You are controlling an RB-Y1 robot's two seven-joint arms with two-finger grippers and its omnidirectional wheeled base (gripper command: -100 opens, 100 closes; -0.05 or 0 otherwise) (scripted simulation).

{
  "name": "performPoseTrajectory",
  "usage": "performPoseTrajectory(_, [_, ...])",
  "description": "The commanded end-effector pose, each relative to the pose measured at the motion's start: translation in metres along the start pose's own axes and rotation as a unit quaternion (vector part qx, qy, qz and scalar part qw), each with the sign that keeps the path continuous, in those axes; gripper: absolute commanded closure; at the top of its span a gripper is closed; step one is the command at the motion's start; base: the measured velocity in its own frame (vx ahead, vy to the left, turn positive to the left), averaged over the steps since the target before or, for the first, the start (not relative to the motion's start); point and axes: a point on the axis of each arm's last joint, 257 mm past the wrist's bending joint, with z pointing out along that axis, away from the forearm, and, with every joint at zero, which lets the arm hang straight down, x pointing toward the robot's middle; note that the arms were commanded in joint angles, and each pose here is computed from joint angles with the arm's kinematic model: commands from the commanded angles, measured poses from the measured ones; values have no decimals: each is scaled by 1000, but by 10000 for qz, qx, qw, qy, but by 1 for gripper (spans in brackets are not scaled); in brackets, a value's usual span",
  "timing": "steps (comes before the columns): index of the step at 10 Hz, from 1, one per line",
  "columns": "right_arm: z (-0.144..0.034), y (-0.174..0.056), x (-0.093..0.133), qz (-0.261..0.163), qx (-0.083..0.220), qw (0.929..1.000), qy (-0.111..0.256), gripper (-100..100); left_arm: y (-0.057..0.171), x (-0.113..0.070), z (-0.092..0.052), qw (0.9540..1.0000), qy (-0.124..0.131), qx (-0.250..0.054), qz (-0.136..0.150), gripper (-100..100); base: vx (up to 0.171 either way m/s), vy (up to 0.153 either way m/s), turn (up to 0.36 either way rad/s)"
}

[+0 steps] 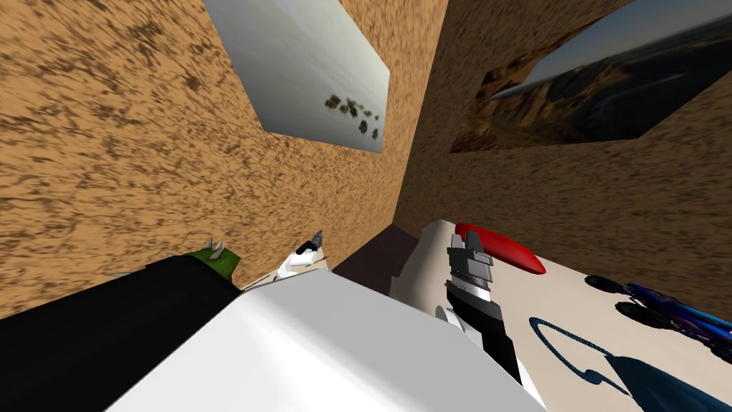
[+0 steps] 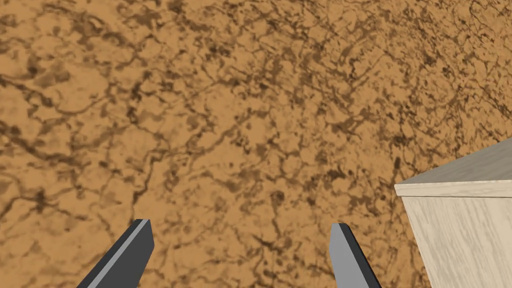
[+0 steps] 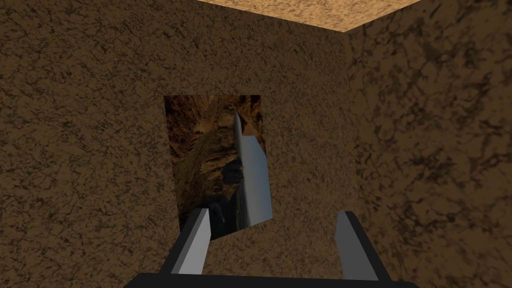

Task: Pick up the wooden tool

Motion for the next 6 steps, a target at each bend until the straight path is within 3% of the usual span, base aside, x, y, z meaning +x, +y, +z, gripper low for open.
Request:
performPoseTrajectory(1, [0,0,0,0,0,10000,0,0,15,-8,4,9996,-55,-271,-40,-100,23,-6,23])
performPoseTrajectory(4, [0,0,0,0,0,10000,0,0,55,-25,9,9952,-209,-930,-199,-100,56,-9,34])
performPoseTrajectory(6, [0,0,0,0,0,10000,0,0,65,-26,9,9941,-222,-1039,-206,-100,30,-2,7])
